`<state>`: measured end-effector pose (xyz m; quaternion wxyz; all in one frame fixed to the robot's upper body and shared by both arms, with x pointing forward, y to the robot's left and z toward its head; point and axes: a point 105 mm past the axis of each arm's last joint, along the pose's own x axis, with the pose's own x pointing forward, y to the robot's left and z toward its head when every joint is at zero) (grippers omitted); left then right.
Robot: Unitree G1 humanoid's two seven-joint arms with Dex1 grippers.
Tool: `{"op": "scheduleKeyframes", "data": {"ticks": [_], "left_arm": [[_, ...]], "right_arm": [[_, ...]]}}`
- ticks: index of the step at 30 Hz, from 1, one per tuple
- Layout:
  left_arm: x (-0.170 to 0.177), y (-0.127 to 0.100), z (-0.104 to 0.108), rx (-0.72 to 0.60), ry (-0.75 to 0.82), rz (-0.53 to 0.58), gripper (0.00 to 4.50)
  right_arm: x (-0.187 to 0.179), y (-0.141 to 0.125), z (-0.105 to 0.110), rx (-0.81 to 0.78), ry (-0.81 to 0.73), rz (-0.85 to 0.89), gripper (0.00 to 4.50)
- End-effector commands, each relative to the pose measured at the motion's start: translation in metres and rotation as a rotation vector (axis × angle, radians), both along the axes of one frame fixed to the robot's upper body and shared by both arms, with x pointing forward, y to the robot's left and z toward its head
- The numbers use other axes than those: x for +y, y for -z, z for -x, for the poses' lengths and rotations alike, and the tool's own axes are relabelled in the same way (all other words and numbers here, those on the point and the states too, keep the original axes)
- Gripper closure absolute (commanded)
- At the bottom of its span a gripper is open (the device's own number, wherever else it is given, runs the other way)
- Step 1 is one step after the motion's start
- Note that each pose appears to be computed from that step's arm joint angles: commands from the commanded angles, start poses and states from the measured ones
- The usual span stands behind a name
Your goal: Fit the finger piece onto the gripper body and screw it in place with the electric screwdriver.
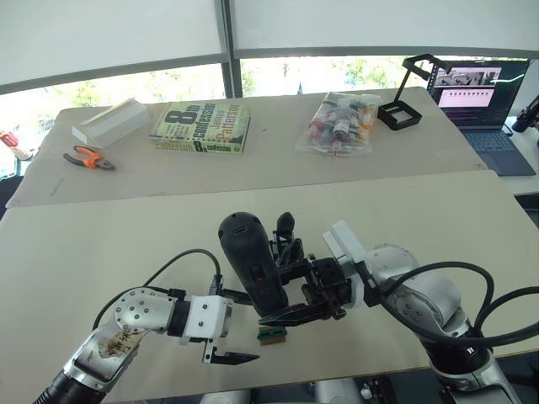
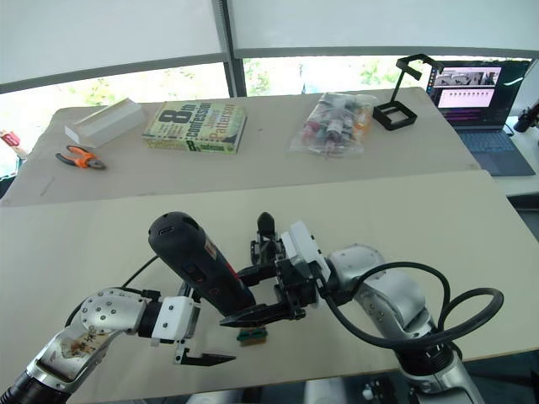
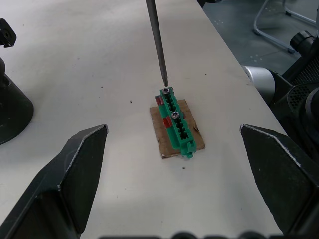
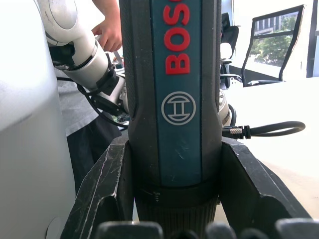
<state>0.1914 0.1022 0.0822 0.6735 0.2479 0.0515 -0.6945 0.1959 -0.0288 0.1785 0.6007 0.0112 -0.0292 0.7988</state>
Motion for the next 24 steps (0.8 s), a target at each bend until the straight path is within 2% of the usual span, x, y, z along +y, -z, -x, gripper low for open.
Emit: {"op": "scheduleKeyframes", "data": {"ticks": [1, 24], "left_arm": [[-0.0031, -0.0046, 0.0004, -0.021, 0.014, 0.014, 0.0], [-0.0029, -0.0041, 0.0003, -0.022, 0.013, 0.013, 0.0]], "right_arm": [[0.0004, -0.0093, 0.0073, -0.046, -0.04, -0.04, 2.58], [-0.0006, -0.0086, 0.0055, -0.051, -0.039, -0.042, 2.58]]}}
